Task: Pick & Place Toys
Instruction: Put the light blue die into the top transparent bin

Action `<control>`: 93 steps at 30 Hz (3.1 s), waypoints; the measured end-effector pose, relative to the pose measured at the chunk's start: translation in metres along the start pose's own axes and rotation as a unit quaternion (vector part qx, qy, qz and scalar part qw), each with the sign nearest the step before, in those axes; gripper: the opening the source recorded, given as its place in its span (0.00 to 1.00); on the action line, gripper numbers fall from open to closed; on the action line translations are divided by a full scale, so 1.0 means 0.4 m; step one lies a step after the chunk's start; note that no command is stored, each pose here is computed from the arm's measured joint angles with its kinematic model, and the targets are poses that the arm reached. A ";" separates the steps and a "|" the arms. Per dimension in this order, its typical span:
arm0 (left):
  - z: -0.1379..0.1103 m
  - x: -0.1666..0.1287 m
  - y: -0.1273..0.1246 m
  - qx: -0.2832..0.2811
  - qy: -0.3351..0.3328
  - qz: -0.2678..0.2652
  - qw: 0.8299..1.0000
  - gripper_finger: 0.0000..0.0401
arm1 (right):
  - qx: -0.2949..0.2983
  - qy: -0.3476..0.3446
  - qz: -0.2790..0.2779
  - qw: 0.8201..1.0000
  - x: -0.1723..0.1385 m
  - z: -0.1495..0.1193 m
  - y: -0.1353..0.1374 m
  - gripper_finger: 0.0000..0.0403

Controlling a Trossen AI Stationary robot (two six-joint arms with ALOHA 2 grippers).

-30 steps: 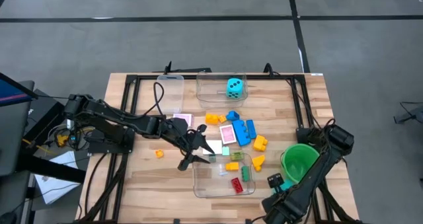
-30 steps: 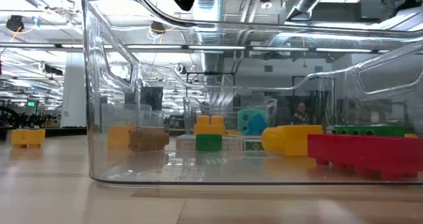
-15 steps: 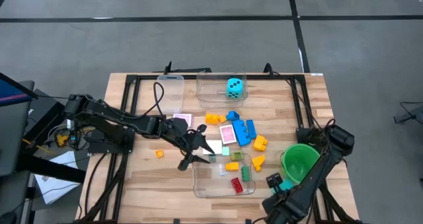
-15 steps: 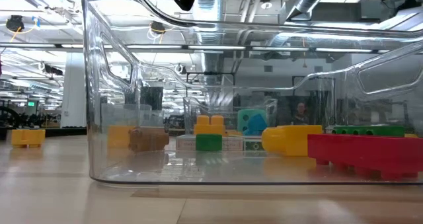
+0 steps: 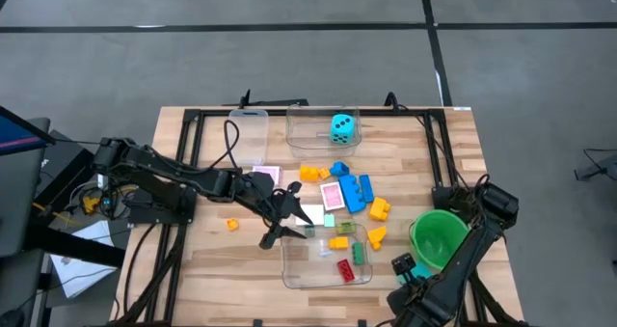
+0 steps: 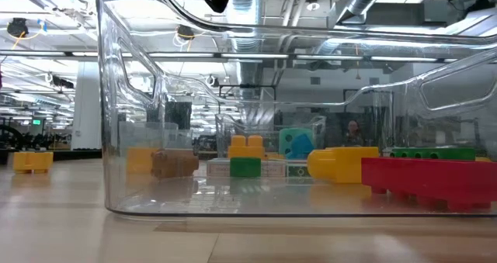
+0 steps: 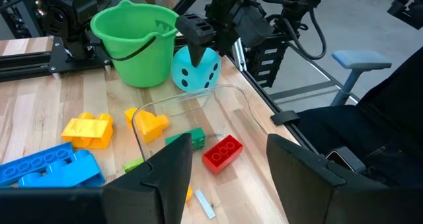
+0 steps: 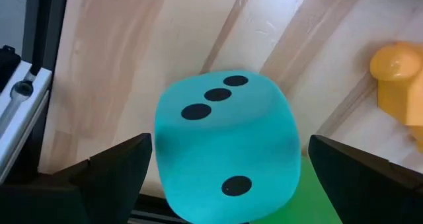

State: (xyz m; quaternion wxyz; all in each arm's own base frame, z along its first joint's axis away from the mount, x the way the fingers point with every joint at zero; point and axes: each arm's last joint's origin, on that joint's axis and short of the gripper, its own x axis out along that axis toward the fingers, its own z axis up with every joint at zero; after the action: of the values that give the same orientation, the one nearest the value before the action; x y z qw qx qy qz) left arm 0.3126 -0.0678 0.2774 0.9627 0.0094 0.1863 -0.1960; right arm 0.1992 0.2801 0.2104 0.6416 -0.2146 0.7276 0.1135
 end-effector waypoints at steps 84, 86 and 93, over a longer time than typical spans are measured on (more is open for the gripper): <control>0.001 0.000 0.000 0.000 -0.001 0.000 1.000 0.48 | 0.034 -0.012 0.089 0.995 0.055 0.039 -0.027 0.91; 0.001 0.000 0.000 0.000 -0.001 0.000 1.000 0.48 | 0.036 -0.030 0.098 0.994 0.030 0.051 -0.028 0.90; 0.001 0.000 0.000 0.000 -0.001 0.000 1.000 0.48 | 0.050 -0.094 0.082 0.991 -0.094 0.081 -0.049 0.86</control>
State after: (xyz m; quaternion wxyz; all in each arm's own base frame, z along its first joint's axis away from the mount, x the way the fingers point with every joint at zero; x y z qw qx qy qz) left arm 0.3128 -0.0679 0.2776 0.9629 0.0094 0.1849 -0.1961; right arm 0.2400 0.2832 0.2445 0.7059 -0.1099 0.6837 0.1494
